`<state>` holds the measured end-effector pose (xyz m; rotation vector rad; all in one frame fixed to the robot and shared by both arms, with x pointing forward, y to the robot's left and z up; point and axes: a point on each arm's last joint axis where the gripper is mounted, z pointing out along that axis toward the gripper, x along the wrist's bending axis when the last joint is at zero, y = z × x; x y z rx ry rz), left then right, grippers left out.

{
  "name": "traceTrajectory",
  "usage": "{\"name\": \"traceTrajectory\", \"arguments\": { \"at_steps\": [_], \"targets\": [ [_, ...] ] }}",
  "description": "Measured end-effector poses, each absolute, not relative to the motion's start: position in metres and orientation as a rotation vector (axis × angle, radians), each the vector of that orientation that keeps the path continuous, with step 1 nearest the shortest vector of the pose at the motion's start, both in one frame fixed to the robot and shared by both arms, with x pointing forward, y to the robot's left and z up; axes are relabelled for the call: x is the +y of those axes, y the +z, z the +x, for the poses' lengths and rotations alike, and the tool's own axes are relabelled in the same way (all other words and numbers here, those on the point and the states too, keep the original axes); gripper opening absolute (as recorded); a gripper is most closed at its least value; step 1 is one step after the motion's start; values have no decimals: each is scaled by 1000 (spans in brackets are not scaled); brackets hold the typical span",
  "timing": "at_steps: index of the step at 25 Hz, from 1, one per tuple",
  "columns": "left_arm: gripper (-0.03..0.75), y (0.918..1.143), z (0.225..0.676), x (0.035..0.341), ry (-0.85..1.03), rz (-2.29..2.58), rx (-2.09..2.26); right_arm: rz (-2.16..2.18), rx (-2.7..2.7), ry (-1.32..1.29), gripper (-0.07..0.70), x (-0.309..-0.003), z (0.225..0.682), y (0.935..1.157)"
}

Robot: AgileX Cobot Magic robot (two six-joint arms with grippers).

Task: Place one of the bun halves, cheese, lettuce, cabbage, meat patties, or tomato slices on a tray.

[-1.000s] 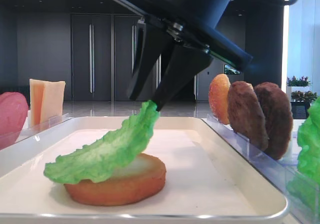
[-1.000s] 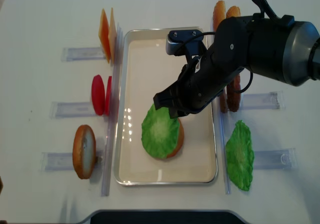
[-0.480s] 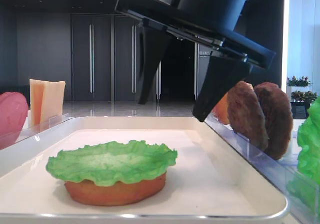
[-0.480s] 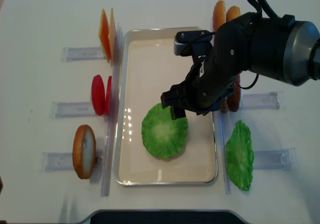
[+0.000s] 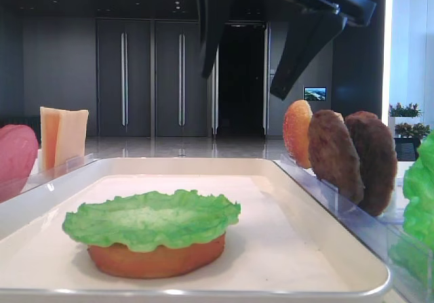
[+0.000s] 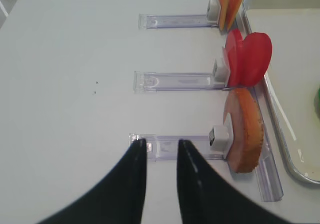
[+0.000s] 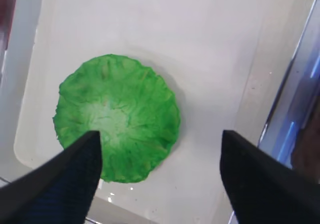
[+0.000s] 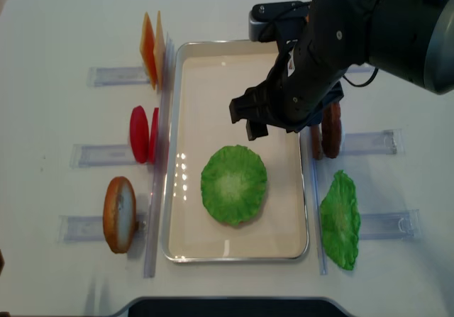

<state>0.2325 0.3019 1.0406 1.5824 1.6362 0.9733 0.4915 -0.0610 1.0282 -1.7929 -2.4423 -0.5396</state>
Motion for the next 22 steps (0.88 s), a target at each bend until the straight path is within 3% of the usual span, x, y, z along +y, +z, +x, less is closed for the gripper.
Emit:
{"name": "traceTrajectory", "arguments": {
  "at_steps": [9, 22],
  "targets": [
    [159, 1041, 232, 302, 973, 1582, 1636, -1922, -2381, -450, 505, -96, 518, 1051],
    [159, 1041, 232, 302, 977, 1590, 1631, -2151, -2359, -181, 498, -179, 548, 1049]
  ]
}}
